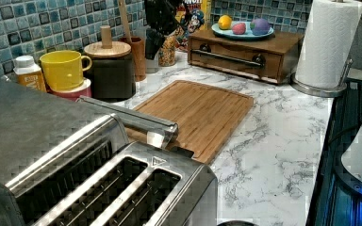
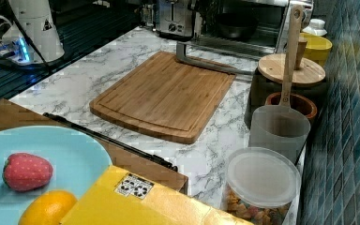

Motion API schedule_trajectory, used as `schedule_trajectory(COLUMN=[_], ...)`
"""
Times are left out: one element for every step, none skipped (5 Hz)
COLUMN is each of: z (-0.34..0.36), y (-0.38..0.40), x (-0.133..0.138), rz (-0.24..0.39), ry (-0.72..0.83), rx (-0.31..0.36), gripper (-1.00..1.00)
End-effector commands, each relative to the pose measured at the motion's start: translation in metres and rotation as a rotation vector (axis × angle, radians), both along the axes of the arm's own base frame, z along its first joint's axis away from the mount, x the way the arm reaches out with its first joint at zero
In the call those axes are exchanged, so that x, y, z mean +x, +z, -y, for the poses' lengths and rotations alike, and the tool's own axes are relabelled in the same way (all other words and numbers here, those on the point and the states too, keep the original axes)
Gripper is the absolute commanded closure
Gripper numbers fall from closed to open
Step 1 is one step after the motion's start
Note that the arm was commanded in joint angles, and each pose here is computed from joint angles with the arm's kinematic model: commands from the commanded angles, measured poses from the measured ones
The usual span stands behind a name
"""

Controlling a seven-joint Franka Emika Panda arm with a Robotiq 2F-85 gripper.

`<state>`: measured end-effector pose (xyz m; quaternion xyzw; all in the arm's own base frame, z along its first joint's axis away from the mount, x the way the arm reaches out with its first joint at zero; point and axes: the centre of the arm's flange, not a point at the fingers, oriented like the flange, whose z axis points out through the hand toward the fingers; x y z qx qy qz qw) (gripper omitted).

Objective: Close the oven.

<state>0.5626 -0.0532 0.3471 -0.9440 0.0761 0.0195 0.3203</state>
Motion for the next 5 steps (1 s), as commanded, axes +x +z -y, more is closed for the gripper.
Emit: schedule_trajectory(z=[0.013,0.01,0.006,-0.013,-0.041], y=[-0.054,-0.068,-0.054,-0.055,-0.068], x=[0.035,0.048,0.046,0.053,0.06], rz=[0.125,0.173,0.282,0.302,0.288], ry=[0.067,0.102,0.099,0.178,0.268], rx=[0.118,0.151,0.213,0.207,0.138], gripper=[1.0,1.0,1.0,1.0,1.0])
